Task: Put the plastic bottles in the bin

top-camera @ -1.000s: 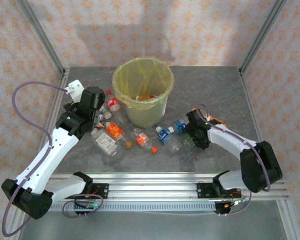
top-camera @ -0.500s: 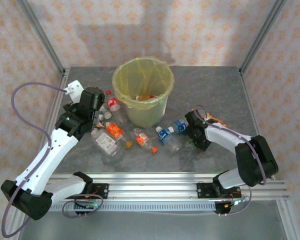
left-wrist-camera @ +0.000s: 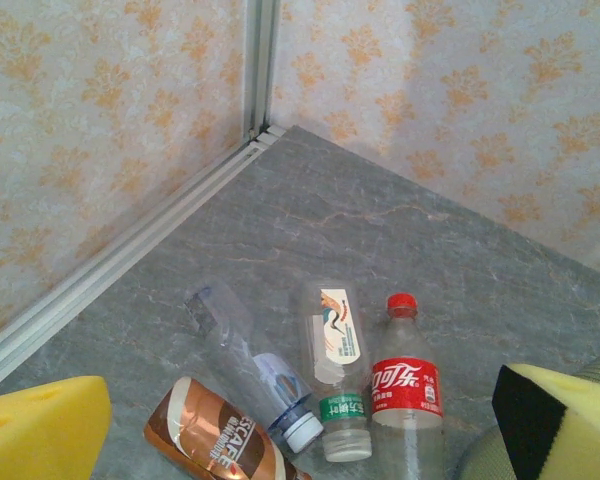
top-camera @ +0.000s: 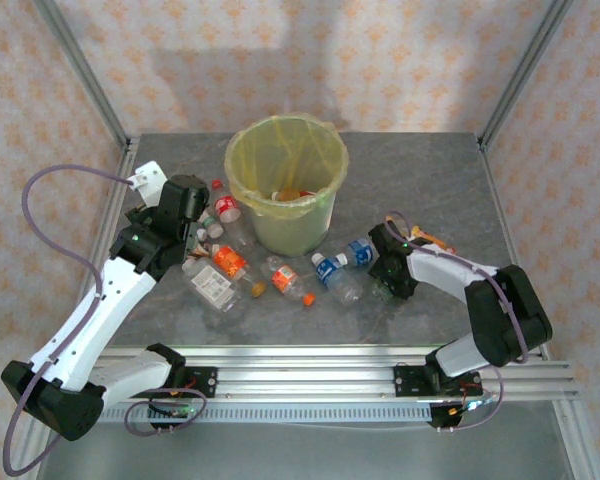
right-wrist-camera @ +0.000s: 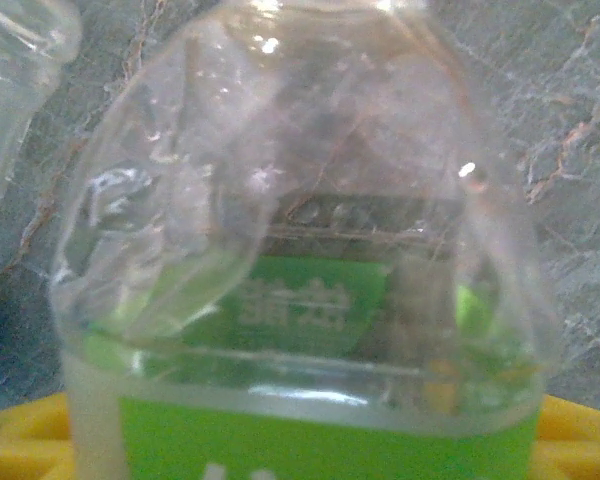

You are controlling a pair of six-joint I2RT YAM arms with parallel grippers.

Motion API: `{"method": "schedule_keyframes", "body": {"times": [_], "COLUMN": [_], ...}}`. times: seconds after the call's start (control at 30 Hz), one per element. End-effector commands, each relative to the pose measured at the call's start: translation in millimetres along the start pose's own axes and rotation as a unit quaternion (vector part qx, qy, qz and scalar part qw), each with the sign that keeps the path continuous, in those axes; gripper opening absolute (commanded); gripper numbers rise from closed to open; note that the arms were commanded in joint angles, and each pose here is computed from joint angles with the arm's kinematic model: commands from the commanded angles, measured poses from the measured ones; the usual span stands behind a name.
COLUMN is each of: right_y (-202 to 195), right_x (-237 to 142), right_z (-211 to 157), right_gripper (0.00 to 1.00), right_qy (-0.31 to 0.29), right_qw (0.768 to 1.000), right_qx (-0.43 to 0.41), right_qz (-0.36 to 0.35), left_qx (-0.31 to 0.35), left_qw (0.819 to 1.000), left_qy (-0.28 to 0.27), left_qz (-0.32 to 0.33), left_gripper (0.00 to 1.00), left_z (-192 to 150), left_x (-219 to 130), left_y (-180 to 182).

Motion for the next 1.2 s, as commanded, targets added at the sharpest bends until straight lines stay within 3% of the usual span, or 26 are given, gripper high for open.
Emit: {"method": "schedule_keyframes", "body": {"times": [0.0,0.23,0.43,0.73,1.17], "right_y": [-5,-10,-12,-1,84], "right_x": [-12,-41,-79,-157,-248], "right_z": [4,8,17,37,79], "right_gripper": [0.56,0.43,0.38,0.35,0.35], "right_qy": [-0.018,-0.035,-0.058,-0.117,-0.177], "right_qw": [1.000,0.999,0.997,0.983,0.940], "right_qx": [-0.008,-0.023,-0.045,-0.055,-0.120], "right_qz": [0.002,0.017,0.035,0.133,0.267], "left_qx": [-0.007,-0.007,-0.009,-0.013,-0.016], "left_qw": [1.000,1.000,1.000,0.999,0.999], "left_qy": [-0.005,-0.007,-0.007,-0.010,-0.010], "left_qz": [0.023,0.026,0.028,0.031,0.031], "left_gripper": [1.00,1.00,1.00,1.00,1.00], "left_z": [-1,0,-1,0,0], "left_x": [-1,0,0,-1,-2], "left_y": [10,10,11,13,14]}}
Point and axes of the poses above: each hand's point on the last joint's axis, 136 mm out from that joint toward the fingers, its own x axis out along the fingers, its own y axis along the line the jaws close on, z = x × y, the point moved 6 cm from there along -x, back along the fingers, and after that the axes turned 7 degrees about x, right-handed, at the moved point
